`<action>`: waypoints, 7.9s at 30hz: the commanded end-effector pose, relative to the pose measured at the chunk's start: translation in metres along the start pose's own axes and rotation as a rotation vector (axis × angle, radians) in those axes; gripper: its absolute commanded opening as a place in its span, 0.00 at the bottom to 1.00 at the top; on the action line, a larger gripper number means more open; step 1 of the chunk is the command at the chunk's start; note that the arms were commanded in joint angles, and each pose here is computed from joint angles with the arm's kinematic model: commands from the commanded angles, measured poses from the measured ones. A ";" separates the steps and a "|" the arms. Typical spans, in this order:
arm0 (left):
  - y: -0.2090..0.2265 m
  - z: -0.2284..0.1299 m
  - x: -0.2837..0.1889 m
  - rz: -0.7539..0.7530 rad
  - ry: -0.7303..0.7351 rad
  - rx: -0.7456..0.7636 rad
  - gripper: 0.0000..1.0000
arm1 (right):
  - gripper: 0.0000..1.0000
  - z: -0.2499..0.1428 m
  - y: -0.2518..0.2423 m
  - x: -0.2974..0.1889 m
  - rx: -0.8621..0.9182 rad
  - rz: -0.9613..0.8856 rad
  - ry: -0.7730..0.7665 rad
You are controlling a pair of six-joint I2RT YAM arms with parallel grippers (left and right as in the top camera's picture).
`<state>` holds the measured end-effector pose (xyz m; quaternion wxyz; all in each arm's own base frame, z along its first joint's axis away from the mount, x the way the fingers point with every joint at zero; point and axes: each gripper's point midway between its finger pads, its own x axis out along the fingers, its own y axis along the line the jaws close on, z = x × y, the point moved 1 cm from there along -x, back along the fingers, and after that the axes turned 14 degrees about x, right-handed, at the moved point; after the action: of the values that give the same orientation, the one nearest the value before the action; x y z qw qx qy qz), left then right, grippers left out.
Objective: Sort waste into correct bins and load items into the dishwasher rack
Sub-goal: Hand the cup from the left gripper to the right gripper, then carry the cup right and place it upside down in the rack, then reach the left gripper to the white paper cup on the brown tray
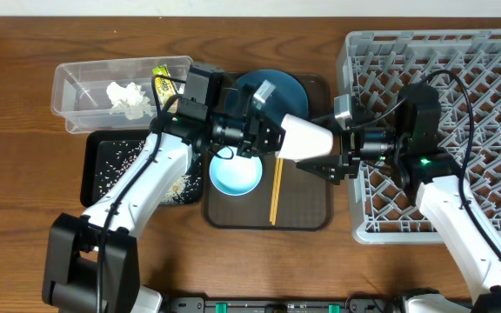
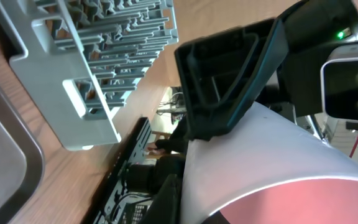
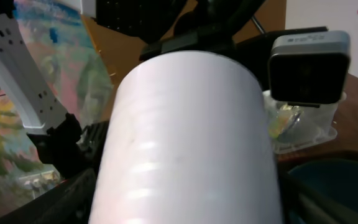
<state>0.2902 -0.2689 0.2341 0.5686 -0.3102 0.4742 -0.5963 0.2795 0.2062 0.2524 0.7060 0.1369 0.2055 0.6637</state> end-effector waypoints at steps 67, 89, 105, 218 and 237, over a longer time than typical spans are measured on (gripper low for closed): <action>-0.008 0.009 0.003 -0.034 -0.006 -0.069 0.06 | 0.75 0.020 0.008 -0.021 -0.140 0.064 -0.051; 0.000 0.012 0.003 0.013 -0.029 0.164 0.64 | 0.44 0.007 -0.014 -0.020 0.083 -0.066 -0.032; 0.101 -0.013 -0.106 0.931 -0.123 0.051 0.83 | 0.18 -0.006 -0.078 -0.069 0.400 -0.529 -0.096; 0.158 0.017 0.024 0.909 -0.034 0.367 0.83 | 0.97 -0.042 -0.091 -0.308 1.053 -1.482 -0.203; 0.179 -0.012 0.022 0.936 0.065 0.261 0.25 | 0.99 -0.042 -0.091 -0.308 1.054 -1.482 -0.202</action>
<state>0.3446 -0.2717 0.0608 0.7943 0.0271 0.5013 -0.3422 0.3264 -0.1143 0.2043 0.8067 0.3430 0.4531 -0.1623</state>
